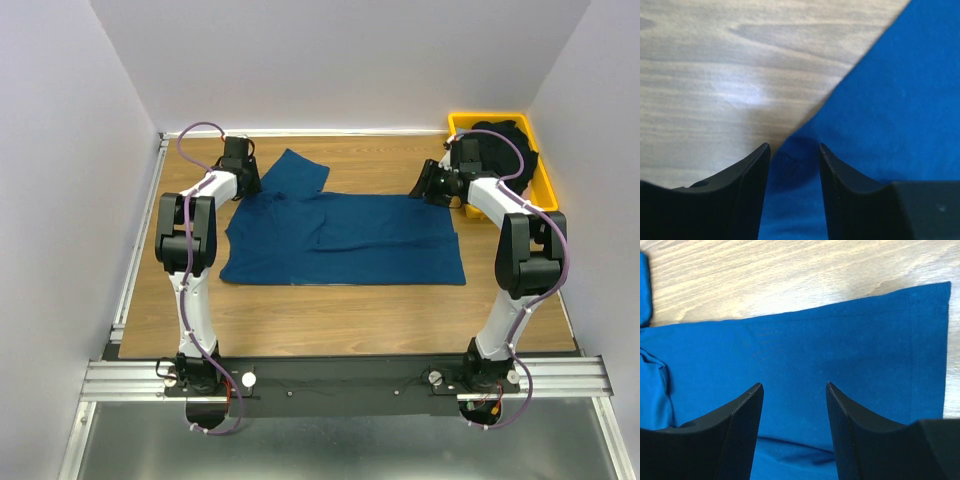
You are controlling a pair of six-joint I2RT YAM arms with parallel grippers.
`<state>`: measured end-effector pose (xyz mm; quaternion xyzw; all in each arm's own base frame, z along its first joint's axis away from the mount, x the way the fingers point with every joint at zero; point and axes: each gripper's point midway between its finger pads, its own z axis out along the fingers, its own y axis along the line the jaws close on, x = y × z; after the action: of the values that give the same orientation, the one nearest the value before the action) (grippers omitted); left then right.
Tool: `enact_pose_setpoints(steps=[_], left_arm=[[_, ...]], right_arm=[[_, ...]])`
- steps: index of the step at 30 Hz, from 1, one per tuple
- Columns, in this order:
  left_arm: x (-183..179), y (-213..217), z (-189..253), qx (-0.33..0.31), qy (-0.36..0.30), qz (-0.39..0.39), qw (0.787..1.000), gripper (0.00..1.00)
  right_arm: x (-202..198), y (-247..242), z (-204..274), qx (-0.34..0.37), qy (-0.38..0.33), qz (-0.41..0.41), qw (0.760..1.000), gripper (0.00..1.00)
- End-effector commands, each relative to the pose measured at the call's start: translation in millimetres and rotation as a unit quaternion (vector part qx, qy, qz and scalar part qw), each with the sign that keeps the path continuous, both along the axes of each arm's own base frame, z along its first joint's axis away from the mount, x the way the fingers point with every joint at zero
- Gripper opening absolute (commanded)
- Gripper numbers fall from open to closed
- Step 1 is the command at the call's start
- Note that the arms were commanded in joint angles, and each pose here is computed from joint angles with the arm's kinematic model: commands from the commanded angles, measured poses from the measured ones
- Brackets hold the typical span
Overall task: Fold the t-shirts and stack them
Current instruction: Fold the tshirt
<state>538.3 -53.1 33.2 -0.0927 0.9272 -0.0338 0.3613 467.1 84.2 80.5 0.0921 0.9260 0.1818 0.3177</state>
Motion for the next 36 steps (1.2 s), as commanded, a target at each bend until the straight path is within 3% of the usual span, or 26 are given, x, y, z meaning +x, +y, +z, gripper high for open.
enact_pose_setpoints(steps=[1, 9, 18, 25, 31, 36], left_arm=[[-4, 5, -10, 0.011, 0.022, 0.005, 1.000, 0.50], [-10, 12, -21, 0.038, 0.053, 0.002, 0.998, 0.37], [-20, 0, -26, 0.042, 0.073, -0.022, 0.996, 0.36], [-20, -1, -29, 0.041, 0.083, -0.022, 0.995, 0.00], [-20, -2, -27, 0.035, 0.082, -0.018, 0.996, 0.00], [-19, 22, -18, 0.042, 0.070, 0.021, 0.996, 0.00]], right_arm=[[-6, -4, -5, -0.022, 0.008, -0.009, 1.000, 0.60], [0, -14, -1, -0.044, -0.001, -0.040, 0.998, 0.60], [37, -24, 16, -0.092, -0.044, -0.050, 0.994, 0.60], [59, -43, 6, -0.159, -0.053, -0.048, 0.985, 0.61], [72, -50, -15, -0.205, -0.046, -0.014, 0.978, 0.60], [75, -65, -28, -0.235, -0.035, -0.013, 0.971, 0.58]])
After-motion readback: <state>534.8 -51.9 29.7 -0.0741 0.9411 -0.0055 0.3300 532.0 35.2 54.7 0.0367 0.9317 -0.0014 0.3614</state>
